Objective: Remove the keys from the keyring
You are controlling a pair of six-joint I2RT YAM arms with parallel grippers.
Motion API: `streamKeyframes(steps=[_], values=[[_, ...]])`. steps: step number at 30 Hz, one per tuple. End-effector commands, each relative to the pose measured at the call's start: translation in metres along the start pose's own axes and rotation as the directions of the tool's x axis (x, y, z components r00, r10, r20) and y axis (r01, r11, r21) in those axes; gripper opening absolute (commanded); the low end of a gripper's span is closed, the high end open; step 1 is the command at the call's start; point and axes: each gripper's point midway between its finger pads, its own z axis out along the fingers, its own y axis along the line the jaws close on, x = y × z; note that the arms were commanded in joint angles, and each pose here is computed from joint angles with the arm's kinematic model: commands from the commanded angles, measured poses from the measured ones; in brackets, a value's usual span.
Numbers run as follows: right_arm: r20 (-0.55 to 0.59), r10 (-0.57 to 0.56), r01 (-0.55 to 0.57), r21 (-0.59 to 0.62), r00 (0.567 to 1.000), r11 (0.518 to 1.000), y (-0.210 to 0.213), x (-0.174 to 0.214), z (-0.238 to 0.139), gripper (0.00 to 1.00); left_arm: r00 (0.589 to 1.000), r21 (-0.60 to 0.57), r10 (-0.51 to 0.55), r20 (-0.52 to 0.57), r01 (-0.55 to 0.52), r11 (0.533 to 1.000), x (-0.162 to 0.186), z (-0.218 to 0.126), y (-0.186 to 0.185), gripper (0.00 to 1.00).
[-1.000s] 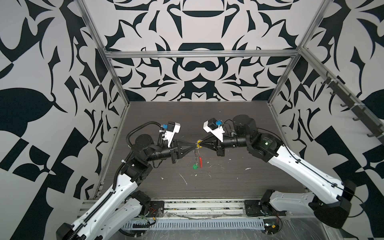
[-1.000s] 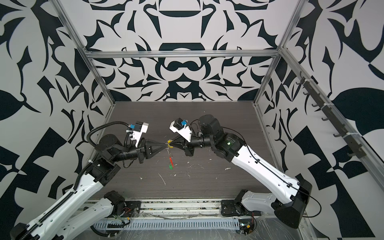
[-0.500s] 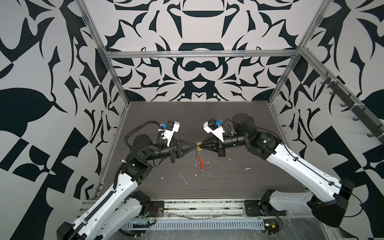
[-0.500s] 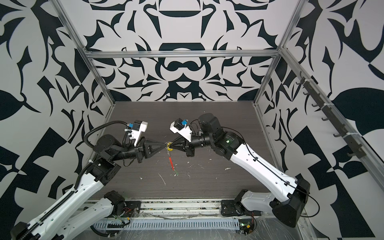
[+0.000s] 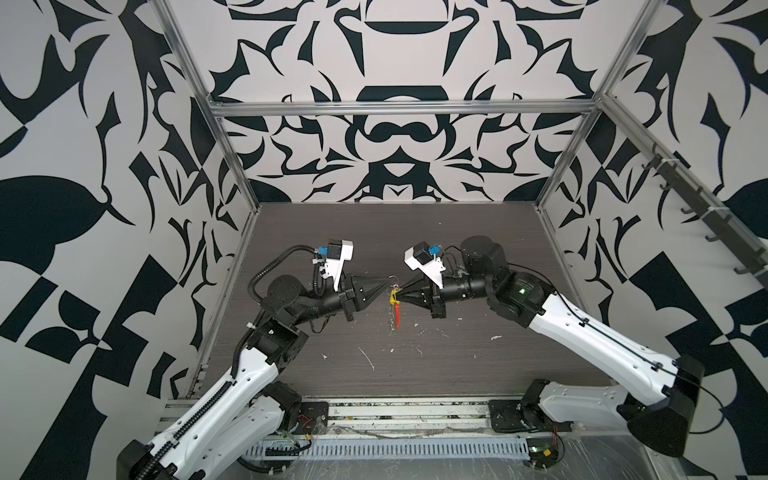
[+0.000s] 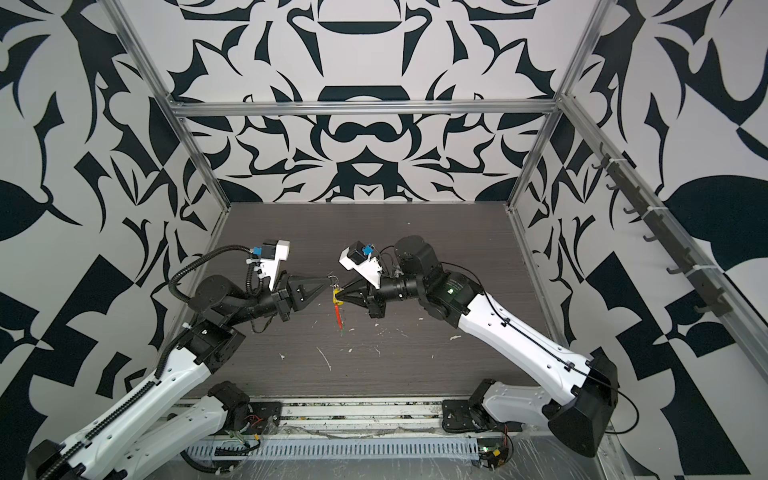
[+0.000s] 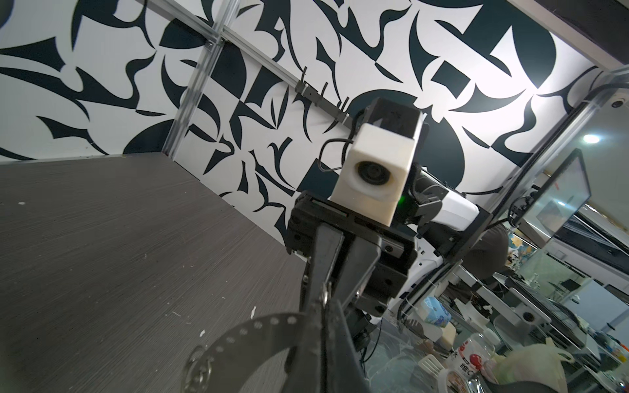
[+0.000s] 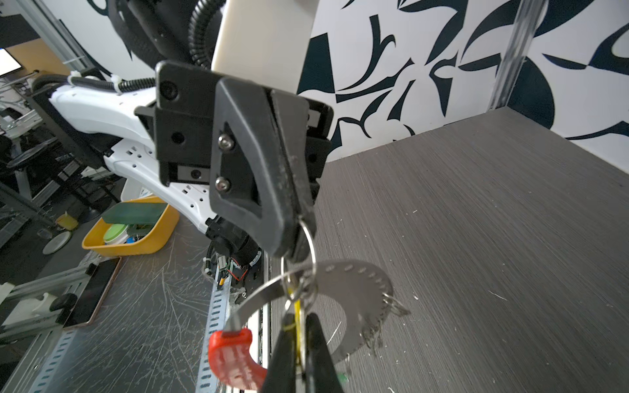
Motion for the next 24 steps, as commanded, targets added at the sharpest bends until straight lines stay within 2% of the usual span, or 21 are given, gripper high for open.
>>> streamKeyframes(steps=[1,5,10,13,15,18,21,24], values=[[0.056,0.009,-0.012,0.049,0.998,0.999,-0.002,-0.009,-0.004,0.0,0.982,-0.002,0.102,0.161,-0.104,0.995,-0.034,-0.006,-0.013,0.0],[0.092,0.017,-0.027,0.11,0.996,0.994,-0.008,-0.011,-0.008,0.0,0.979,0.007,0.126,0.161,-0.129,0.992,-0.035,-0.004,-0.014,0.0],[0.181,-0.031,-0.003,0.187,0.983,0.982,-0.006,-0.027,-0.029,0.29,0.986,0.016,0.12,0.115,-0.122,0.992,-0.03,0.001,-0.012,0.0],[0.243,-0.069,0.017,0.208,0.968,0.978,0.0,-0.046,-0.043,0.4,0.987,0.016,0.118,0.107,-0.12,0.993,-0.029,0.002,-0.011,0.0],[0.278,-0.086,0.027,0.209,0.957,0.978,0.006,-0.059,-0.049,0.42,0.987,0.015,0.119,0.107,-0.121,0.993,-0.028,0.002,-0.011,0.0],[0.333,-0.101,0.038,0.191,0.938,0.981,0.012,-0.079,-0.054,0.45,0.988,0.013,0.118,0.102,-0.12,0.993,-0.026,0.002,-0.009,0.0],[0.372,-0.083,0.043,0.115,0.925,0.992,0.019,-0.092,-0.052,0.47,0.99,0.011,0.11,0.093,-0.112,0.994,-0.024,0.002,-0.007,0.0],[0.413,0.042,-0.042,-0.009,0.91,0.999,0.001,-0.1,-0.055,0.48,0.99,0.009,0.107,0.089,-0.108,0.994,-0.023,0.002,-0.006,0.0]])
